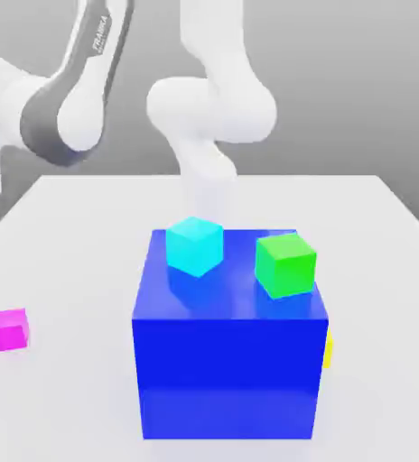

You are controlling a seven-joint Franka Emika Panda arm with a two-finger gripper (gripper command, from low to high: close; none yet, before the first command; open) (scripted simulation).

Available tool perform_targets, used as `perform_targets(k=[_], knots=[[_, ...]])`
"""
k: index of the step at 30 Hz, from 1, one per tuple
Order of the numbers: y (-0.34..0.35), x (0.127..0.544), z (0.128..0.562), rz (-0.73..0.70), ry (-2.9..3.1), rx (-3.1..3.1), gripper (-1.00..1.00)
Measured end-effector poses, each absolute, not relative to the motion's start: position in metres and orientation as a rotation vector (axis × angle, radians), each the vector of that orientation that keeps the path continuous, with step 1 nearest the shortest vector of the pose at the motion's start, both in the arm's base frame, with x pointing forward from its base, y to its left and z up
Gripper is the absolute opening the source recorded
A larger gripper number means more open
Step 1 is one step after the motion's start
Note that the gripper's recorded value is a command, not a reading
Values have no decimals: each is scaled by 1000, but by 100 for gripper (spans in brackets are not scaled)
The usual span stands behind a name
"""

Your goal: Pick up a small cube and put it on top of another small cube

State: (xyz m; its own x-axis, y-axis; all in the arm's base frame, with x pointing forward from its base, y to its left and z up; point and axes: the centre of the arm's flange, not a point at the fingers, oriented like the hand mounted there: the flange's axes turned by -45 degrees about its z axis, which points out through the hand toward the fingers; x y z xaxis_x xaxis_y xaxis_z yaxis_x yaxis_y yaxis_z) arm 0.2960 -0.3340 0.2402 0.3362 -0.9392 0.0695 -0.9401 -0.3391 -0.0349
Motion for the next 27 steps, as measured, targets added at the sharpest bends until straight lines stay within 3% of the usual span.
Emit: perform_targets(k=[3, 7, 8, 15, 21, 27], knots=[[-339, 266, 191, 18, -1923, 2483, 0], [-340, 261, 145, 1, -1942, 2468, 0], [-339, 260, 134, 1, -1943, 2467, -100], [-339, 260, 132, 1, -1944, 2467, -100], [-336, 265, 191, 3, -1938, 2476, -100], [-227, 377, 277, 14, -1689, 2699, -100]])
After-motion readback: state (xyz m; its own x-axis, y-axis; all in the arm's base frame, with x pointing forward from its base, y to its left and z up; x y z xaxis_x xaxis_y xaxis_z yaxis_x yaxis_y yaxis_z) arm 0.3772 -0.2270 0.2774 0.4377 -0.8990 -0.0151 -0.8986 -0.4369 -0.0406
